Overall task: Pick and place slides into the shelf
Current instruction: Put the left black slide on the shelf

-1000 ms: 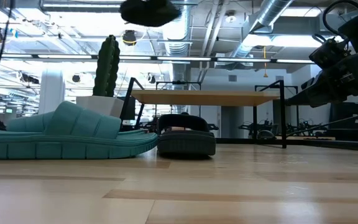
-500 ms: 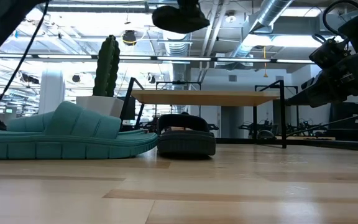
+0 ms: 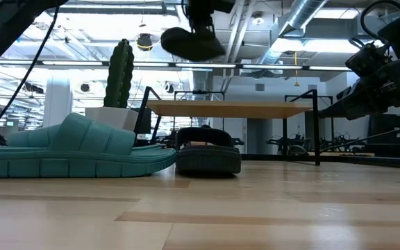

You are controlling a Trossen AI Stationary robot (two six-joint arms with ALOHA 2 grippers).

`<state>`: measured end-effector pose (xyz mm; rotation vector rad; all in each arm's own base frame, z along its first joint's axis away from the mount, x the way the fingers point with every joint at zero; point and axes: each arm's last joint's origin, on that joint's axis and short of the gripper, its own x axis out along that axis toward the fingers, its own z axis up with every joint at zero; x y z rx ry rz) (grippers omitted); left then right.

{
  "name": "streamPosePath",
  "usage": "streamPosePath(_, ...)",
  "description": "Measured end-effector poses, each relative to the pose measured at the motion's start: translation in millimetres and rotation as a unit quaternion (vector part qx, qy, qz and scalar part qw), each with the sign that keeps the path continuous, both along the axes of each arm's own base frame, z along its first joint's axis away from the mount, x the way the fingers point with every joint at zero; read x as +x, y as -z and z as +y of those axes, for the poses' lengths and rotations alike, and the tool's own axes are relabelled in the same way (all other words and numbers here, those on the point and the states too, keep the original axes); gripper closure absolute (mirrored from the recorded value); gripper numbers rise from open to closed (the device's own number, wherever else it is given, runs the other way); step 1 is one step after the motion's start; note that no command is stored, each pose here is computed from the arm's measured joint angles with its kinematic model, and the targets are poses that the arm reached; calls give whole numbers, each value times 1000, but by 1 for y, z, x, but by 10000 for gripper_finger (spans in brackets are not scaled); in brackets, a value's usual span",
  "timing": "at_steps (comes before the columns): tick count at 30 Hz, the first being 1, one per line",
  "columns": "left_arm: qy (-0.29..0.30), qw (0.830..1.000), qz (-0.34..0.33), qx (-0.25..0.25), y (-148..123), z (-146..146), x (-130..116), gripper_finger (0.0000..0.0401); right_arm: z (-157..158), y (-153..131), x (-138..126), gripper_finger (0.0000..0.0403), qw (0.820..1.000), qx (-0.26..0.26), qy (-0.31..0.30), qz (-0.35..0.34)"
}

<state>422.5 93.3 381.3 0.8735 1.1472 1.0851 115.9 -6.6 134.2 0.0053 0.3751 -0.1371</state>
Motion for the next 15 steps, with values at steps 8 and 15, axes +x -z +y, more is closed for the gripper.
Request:
streamPosePath(8, -29, 991, 1, -132, 18, 10, -24, 401, 0, 0, 0, 403, 1000, 0, 0, 0)
streamPosePath(15, -58, 982, -8, -182, 22, 17, -34, 401, 0, 0, 0, 403, 1000, 0, 0, 0)
